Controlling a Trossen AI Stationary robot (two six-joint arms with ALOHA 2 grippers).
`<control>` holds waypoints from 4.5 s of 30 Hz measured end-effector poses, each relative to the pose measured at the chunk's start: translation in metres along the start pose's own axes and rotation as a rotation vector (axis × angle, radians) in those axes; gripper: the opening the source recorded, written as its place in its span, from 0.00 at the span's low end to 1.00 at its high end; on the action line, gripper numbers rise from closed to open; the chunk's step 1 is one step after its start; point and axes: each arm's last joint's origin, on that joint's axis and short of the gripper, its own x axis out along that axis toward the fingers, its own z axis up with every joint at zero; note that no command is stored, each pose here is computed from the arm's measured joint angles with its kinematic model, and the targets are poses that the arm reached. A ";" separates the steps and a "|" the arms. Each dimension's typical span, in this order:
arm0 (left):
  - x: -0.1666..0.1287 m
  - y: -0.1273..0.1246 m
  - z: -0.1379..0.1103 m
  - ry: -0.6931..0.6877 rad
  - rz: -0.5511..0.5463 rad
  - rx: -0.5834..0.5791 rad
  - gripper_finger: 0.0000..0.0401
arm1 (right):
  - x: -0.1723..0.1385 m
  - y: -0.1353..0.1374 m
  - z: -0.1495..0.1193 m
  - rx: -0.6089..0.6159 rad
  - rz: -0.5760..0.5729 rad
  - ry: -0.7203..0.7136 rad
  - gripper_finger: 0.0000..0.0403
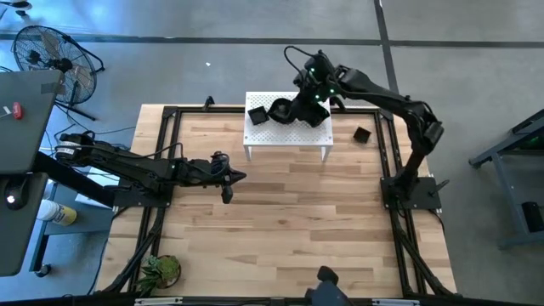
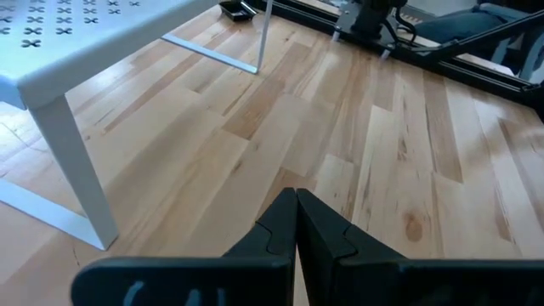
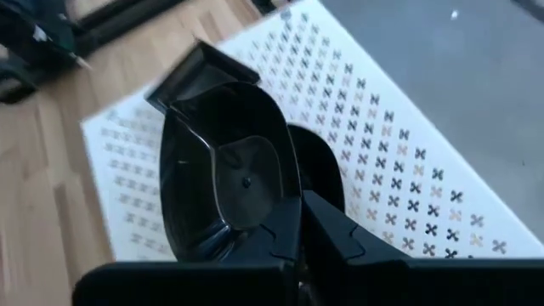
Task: Pick & Place Mini shaped plates
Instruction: Stack the black leaf-shaped plate on top of the black leaf-shaped plates on the shelf, then stack the black square plate on top of the black square plates on the shelf
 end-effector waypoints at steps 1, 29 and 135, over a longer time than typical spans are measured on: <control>0.000 0.000 0.000 0.000 0.000 0.000 0.00 | 0.004 -0.002 -0.002 0.002 0.000 0.009 0.01; 0.000 0.000 0.001 -0.007 0.001 -0.027 0.00 | -0.088 0.037 -0.026 -0.021 -0.318 -0.061 0.07; -0.023 0.027 0.037 -0.261 0.114 -0.154 0.00 | -0.102 0.060 -0.055 0.653 -0.162 -0.474 0.03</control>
